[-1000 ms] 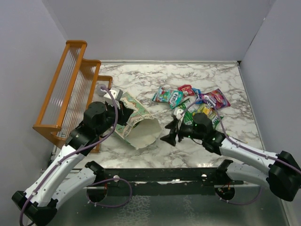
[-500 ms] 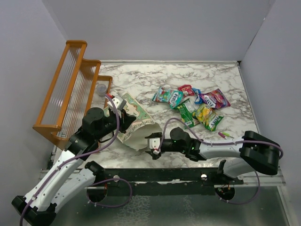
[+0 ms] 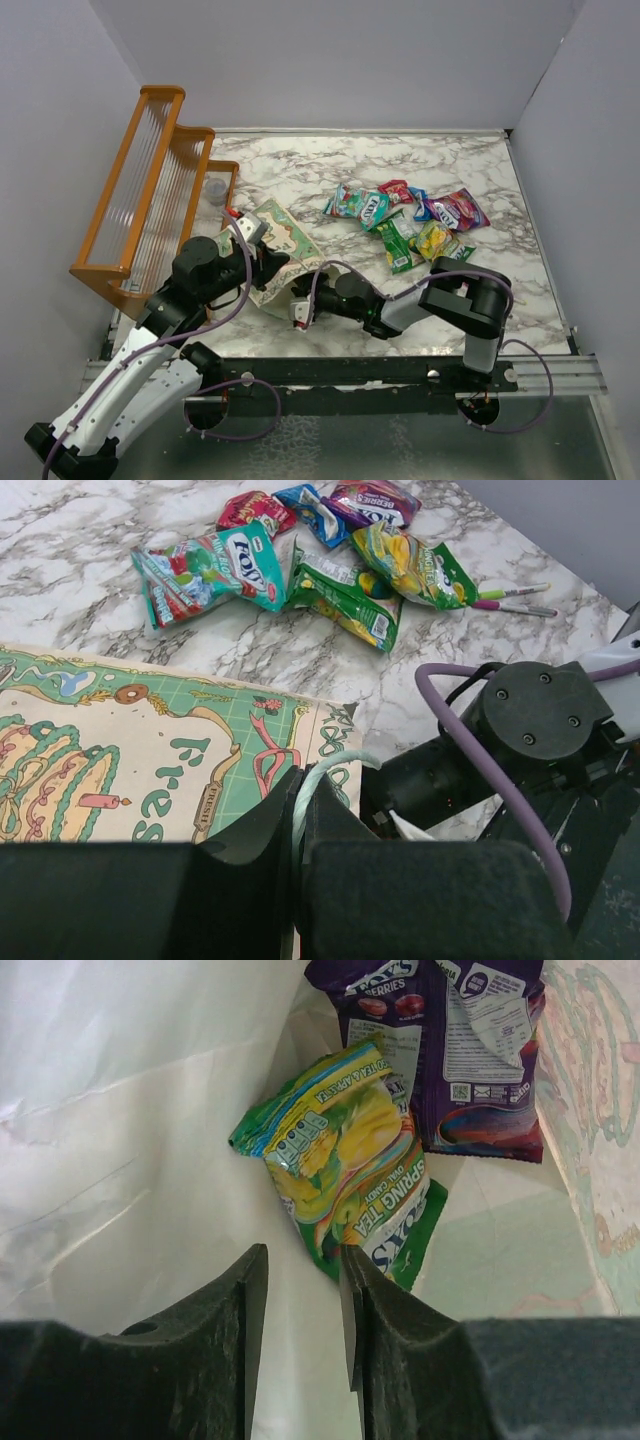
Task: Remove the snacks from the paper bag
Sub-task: Take out the snack from the paper bag.
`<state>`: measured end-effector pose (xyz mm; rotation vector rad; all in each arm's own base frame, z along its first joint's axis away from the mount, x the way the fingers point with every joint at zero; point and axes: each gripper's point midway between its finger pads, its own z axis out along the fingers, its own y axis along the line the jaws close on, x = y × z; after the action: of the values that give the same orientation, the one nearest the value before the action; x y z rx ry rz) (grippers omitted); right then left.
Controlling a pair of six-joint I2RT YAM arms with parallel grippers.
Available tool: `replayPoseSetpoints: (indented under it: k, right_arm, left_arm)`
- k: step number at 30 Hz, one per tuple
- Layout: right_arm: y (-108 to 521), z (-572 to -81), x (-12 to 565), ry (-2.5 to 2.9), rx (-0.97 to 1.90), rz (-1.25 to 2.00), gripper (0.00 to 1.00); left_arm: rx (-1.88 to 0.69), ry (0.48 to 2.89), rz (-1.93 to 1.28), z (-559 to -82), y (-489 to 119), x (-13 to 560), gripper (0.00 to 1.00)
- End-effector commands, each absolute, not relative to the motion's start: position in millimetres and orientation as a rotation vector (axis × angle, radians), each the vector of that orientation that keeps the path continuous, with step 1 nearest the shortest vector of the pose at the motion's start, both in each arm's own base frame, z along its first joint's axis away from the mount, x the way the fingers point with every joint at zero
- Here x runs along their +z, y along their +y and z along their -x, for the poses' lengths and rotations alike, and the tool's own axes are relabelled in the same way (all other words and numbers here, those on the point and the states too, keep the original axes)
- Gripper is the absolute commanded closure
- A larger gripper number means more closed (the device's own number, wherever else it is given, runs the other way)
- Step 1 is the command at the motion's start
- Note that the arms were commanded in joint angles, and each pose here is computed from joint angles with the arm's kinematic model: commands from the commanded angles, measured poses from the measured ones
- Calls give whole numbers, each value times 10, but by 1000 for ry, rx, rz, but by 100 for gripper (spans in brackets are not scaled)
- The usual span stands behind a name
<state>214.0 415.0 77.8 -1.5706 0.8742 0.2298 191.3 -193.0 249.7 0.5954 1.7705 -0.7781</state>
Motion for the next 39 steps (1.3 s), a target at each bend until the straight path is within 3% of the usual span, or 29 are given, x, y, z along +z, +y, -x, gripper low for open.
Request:
replayPoseSetpoints:
  k: [1, 13, 27, 34, 39]
  right_arm:
    - [4365, -2293, 1086, 729, 151, 1457, 66]
    - [4629, -2460, 713, 742, 225, 1548, 56]
    - [4502, -2521, 335, 748, 209, 1710, 50]
    - [4473, -2334, 416, 724, 294, 1744, 47]
    - [4589, -2471, 494, 743, 274, 1676, 46]
  left_arm:
    - [-816, 1723, -633, -1875, -1991, 2565, 100]
    - [-852, 1676, -629, -1857, -2029, 2790, 100]
    - [-837, 1636, -620, -1911, -2032, 2956, 100]
    - [-815, 1640, -612, -1938, -2008, 2938, 100]
    - [-842, 1634, -617, -1906, -2034, 2962, 100]
